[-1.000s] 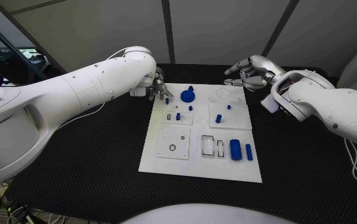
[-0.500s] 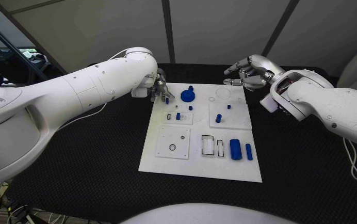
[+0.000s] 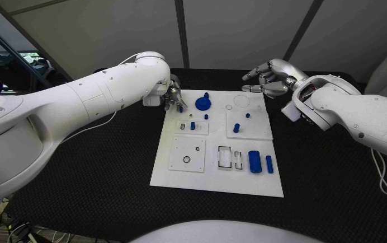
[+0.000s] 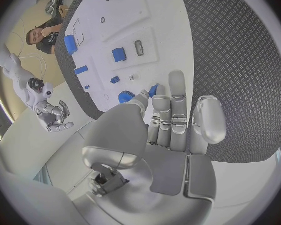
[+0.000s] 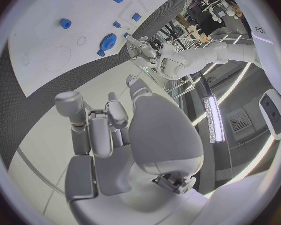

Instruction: Assemble the parts on the task board

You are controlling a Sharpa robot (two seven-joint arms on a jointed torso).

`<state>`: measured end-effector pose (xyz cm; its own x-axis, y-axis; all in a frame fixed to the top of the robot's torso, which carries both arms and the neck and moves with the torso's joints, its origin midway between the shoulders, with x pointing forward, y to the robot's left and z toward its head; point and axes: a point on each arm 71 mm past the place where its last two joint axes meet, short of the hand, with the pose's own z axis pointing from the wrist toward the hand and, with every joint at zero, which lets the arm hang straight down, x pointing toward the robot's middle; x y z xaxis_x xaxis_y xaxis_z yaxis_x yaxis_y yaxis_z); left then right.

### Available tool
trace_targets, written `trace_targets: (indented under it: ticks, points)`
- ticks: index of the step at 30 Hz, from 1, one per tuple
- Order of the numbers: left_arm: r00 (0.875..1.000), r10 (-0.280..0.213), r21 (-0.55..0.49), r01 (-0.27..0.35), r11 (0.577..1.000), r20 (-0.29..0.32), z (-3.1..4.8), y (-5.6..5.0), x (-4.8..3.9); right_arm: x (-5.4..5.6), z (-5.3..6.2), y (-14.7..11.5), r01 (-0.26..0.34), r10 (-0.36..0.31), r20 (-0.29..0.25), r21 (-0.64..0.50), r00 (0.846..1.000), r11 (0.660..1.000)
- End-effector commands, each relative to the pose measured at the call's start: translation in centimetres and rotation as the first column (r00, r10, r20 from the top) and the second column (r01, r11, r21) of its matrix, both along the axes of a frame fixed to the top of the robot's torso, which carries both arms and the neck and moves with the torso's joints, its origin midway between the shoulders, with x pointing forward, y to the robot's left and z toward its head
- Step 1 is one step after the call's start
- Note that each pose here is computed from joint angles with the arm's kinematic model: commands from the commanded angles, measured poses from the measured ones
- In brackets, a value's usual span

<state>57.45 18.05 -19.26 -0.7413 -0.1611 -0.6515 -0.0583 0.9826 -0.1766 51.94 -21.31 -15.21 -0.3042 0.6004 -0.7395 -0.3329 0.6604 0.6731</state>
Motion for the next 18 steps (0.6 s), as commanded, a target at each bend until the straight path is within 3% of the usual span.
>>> trace_targets:
  ticks: [1,18]
  points:
    - [1.000,-0.005,-0.020,0.005,1.000,0.007,0.08,-0.24,0.01,0.00,0.12,0.10,-0.010,0.010,0.006,0.000,1.000,1.000]
    - [1.000,0.005,-0.027,-0.005,1.000,0.013,0.07,-0.01,0.09,0.00,0.11,0.03,-0.009,0.009,0.004,-0.001,1.000,1.000]
